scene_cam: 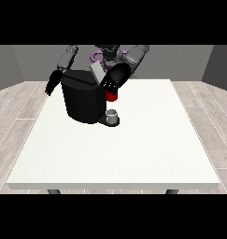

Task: Insert the coffee pod into the coffee machine and close the lid

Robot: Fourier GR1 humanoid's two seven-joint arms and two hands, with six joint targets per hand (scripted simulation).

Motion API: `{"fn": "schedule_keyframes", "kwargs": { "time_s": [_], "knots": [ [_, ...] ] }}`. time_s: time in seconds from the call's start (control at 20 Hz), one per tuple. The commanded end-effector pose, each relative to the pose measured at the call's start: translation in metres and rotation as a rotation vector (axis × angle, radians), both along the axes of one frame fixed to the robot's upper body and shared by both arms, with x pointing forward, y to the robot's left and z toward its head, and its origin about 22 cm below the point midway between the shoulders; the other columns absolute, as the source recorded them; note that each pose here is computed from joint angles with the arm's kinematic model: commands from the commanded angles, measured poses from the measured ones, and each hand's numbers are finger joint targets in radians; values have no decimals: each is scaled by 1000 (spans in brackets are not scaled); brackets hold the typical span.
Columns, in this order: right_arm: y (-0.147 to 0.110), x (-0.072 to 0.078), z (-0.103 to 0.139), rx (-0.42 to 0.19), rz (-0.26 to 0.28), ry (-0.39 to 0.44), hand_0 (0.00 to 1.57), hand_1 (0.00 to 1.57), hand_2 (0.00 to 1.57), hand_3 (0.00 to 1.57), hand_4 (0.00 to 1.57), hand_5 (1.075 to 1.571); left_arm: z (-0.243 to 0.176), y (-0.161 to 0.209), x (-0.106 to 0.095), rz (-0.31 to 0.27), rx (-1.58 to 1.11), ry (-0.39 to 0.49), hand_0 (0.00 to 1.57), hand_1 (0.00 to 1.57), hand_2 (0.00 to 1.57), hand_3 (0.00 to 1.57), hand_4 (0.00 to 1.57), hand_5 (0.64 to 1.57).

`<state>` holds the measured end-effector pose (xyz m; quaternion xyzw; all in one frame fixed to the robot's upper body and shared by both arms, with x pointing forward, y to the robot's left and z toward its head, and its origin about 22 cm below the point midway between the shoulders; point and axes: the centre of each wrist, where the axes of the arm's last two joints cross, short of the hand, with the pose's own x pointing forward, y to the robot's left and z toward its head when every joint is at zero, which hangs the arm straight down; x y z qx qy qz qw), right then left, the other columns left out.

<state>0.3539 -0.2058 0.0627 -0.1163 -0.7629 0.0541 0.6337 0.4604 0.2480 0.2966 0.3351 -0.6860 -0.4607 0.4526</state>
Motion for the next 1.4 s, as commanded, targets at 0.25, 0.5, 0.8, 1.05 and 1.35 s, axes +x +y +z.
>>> {"fn": "schedule_keyframes", "kwargs": {
  "time_s": [0.25,0.5,0.8,1.05,1.35],
  "knots": [
    [8,2,9,-17,-7,-41,0,0,0,0,185,1571,1,8,-1,-17,37,-85,1222,1222,1174,886,0,1571],
    [-4,5,21,-7,-11,5,0,0,0,0,173,1571,-14,19,-1,-7,106,-87,925,925,982,695,0,1571],
    [21,6,17,-33,-11,-46,0,0,0,0,117,1571,25,19,-6,26,137,-156,0,0,635,508,0,1571],
    [5,3,16,-14,1,-11,0,0,0,0,153,1571,-1,29,-3,16,111,-141,0,0,526,441,0,1571],
    [1,-2,6,-1,-4,42,0,0,0,0,0,1571,-34,28,0,17,113,-47,0,0,299,199,0,1571]
  ]
}}
